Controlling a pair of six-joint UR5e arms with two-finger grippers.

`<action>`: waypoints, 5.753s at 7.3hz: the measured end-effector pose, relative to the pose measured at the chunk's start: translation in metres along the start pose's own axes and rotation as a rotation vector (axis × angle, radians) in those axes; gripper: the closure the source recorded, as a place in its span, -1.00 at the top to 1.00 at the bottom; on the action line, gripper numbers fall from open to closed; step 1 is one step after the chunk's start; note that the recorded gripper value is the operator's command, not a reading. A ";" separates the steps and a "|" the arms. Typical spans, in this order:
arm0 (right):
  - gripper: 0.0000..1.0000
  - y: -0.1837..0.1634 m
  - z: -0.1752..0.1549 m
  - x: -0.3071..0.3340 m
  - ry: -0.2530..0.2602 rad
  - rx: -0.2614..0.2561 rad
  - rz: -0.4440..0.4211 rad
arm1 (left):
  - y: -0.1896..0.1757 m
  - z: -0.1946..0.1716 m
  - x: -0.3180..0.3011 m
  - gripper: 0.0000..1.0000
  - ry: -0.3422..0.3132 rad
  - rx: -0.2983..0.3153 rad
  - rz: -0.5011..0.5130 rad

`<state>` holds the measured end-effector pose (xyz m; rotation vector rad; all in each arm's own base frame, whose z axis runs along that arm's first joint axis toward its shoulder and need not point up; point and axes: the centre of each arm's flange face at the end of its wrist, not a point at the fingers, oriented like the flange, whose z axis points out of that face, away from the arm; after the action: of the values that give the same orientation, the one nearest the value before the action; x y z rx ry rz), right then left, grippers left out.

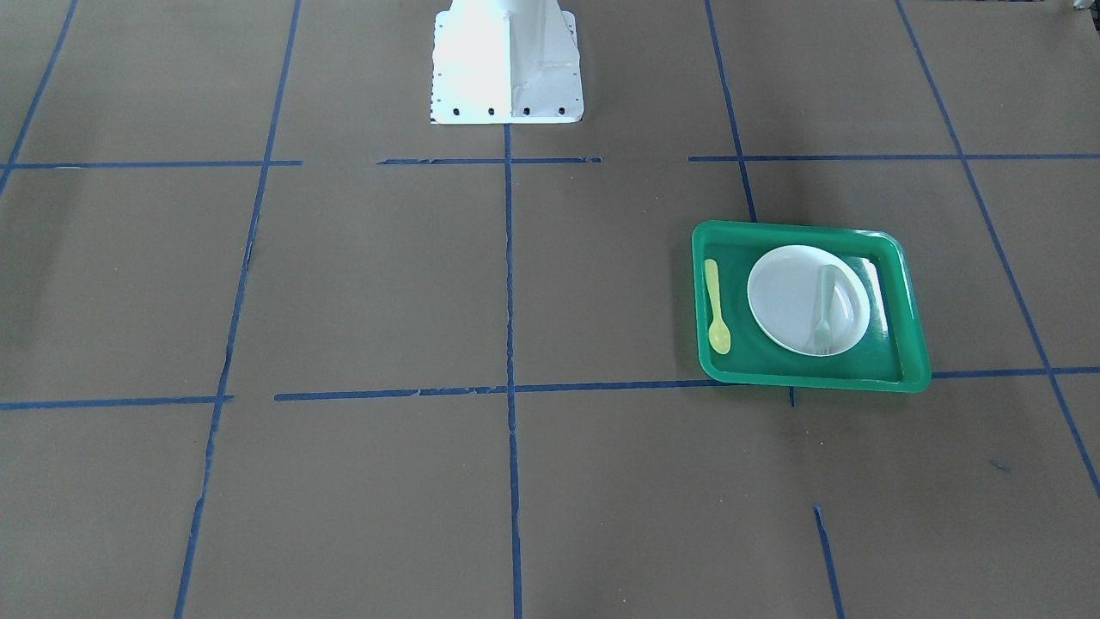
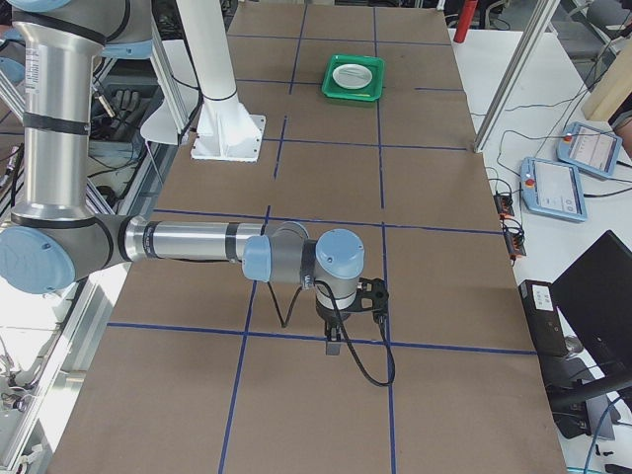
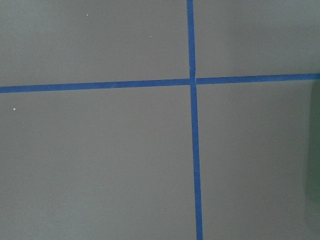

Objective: Place fork

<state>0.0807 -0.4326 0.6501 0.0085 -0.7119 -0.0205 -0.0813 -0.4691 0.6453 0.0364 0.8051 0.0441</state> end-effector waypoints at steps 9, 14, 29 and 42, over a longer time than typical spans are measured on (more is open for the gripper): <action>1.00 0.000 0.000 0.000 0.000 0.000 0.001 | -0.030 0.022 0.252 1.00 0.011 0.086 -0.085; 1.00 0.000 0.000 0.000 0.000 0.000 0.001 | -0.041 0.117 0.333 1.00 0.015 0.102 0.006; 1.00 0.000 0.000 0.000 0.000 -0.001 0.001 | -0.035 0.212 0.379 -0.65 0.056 0.065 0.034; 1.00 0.000 0.000 0.000 0.000 0.000 0.000 | -0.030 0.173 0.317 -0.76 0.016 0.111 0.191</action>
<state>0.0807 -0.4326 0.6502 0.0084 -0.7119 -0.0204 0.2636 -0.4846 0.5356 0.2178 0.8178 0.1810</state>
